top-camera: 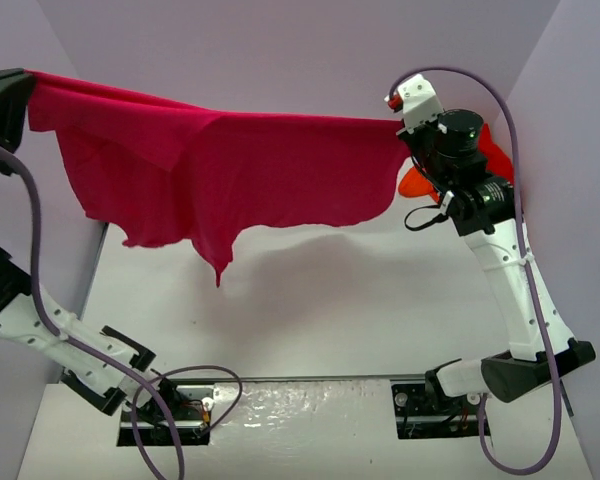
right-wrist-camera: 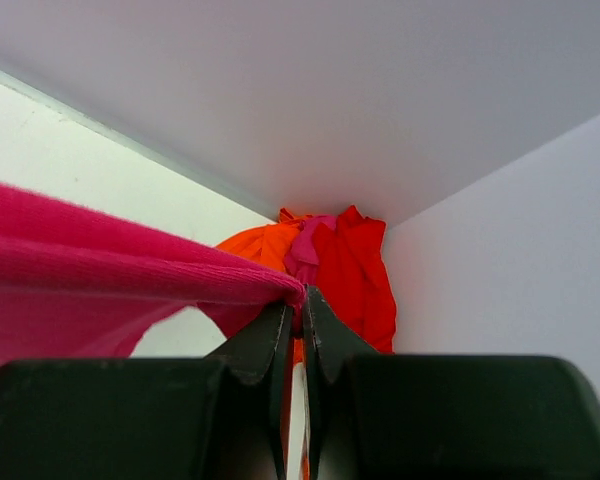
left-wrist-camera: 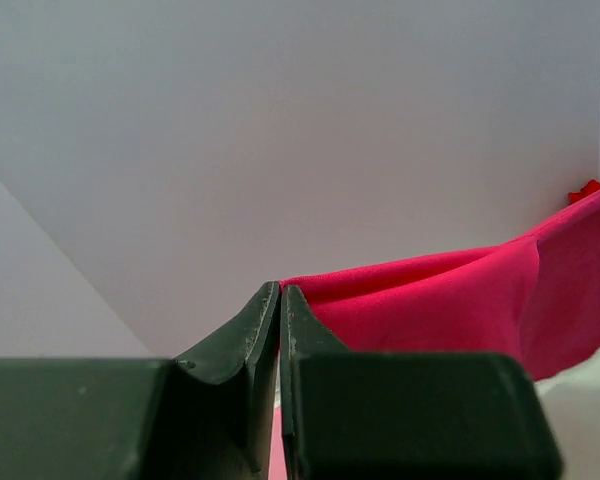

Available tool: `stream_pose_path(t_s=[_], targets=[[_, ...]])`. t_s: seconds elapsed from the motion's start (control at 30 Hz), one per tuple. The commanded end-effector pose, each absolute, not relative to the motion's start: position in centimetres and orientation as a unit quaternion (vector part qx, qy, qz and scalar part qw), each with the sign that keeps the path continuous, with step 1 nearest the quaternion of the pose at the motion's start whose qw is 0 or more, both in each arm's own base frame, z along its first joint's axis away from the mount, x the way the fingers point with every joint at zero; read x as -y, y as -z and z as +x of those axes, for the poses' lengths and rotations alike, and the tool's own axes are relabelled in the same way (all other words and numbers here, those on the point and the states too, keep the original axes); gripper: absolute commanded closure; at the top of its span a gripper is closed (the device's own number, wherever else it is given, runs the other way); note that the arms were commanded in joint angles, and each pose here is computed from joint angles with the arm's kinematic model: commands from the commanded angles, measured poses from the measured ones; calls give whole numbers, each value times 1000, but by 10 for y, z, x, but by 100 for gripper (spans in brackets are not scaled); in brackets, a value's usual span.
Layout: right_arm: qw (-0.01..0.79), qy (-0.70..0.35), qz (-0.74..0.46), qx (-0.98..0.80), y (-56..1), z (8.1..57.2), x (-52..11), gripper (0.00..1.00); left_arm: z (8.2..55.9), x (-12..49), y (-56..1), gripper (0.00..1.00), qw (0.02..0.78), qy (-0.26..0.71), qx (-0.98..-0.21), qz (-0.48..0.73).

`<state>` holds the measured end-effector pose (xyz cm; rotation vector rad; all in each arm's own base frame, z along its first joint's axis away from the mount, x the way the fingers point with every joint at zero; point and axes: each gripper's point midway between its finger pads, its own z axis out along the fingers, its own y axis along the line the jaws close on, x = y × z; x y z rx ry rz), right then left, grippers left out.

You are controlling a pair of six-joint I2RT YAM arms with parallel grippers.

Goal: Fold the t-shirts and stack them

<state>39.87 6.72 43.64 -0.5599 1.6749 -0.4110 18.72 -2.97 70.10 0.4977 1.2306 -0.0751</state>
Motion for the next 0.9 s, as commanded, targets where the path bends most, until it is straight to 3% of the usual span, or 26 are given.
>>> stream_pose_path(t_s=[0.0,0.13,0.2,0.3,0.4,0.6,0.77,0.87], targets=[[617,190,-209,-734,-434,405,-53,100,167,68,-730,100,834,77,-477,267],[616,187,-203,-738,-430,405,-49,100,172,54,-753,100,861,154,-452,174],[616,188,-202,-738,-431,401,-47,100,185,40,-750,100,839,237,-478,110],[619,186,-204,-735,-433,397,-47,100,218,0,-729,100,797,286,-531,32],[626,187,-200,-731,-440,394,-46,100,238,-46,-708,100,788,253,-561,-24],[628,176,-197,-732,-442,395,-48,100,238,-163,-693,100,788,228,-538,-194],[625,171,-199,-735,-435,391,-42,100,236,-144,-686,100,797,241,-538,-129],[627,166,-200,-734,-436,391,-43,100,235,-91,-680,100,785,266,-554,-84]])
